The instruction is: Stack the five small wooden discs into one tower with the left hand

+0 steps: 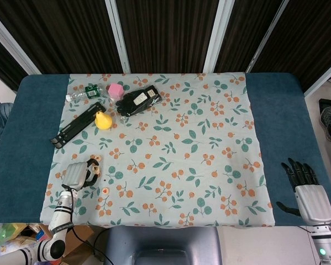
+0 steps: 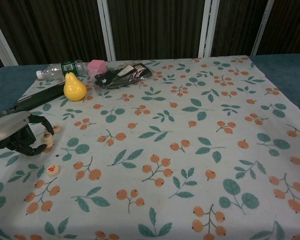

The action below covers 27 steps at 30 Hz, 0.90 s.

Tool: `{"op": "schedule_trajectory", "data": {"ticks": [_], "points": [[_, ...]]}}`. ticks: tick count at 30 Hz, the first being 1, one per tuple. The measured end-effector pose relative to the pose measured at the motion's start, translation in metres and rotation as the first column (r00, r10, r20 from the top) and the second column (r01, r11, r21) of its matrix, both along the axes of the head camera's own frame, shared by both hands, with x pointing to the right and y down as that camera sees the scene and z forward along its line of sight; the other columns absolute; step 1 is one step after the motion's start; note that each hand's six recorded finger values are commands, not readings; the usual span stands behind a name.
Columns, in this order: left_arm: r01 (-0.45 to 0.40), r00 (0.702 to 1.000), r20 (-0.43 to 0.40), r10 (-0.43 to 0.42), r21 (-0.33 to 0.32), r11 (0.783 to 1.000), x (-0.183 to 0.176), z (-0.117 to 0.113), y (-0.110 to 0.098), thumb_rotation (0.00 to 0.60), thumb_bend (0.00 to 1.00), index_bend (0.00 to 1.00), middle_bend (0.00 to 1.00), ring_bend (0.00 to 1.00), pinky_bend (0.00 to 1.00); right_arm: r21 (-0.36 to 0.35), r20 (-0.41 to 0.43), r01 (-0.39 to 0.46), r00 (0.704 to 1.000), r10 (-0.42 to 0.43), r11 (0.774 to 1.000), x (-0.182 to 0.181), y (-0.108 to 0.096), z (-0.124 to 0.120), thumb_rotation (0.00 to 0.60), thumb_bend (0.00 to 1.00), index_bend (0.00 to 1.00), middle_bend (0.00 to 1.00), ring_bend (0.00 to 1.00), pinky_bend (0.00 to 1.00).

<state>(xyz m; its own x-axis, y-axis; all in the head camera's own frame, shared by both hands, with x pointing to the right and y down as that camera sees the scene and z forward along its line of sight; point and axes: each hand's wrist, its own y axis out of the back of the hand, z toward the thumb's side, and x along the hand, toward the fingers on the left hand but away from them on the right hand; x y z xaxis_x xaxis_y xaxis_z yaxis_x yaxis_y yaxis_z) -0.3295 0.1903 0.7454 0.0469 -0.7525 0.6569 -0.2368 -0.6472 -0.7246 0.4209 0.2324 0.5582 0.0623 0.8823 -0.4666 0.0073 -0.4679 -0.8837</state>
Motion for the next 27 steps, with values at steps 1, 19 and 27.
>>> {"op": "schedule_trajectory", "data": {"ticks": [1,19,27], "points": [[-0.003,1.0,0.001,0.003,-0.005,1.0,0.0002,0.0,0.0005,0.6,0.41,0.37,1.0,1.0,1.0,0.001,0.0,0.0,1.0,0.0,1.0,0.0,-0.0001,-0.0001,0.6,0.08,0.0,0.0,0.0,0.0],[-0.01,1.0,-0.01,0.01,-0.008,1.0,0.0017,-0.0026,0.0018,0.6,0.41,0.37,1.0,1.0,1.0,0.0,-0.002,0.0,1.0,0.0,1.0,0.0,0.0005,0.0002,0.6,0.08,0.0,0.0,0.0,0.0],[-0.005,1.0,-0.028,0.005,0.004,1.0,0.0016,-0.0086,-0.0005,0.6,0.41,0.37,1.0,1.0,1.0,0.002,-0.002,-0.003,1.0,0.003,1.0,0.0001,0.0004,-0.0002,0.6,0.08,0.0,0.0,0.0,0.0]]}}
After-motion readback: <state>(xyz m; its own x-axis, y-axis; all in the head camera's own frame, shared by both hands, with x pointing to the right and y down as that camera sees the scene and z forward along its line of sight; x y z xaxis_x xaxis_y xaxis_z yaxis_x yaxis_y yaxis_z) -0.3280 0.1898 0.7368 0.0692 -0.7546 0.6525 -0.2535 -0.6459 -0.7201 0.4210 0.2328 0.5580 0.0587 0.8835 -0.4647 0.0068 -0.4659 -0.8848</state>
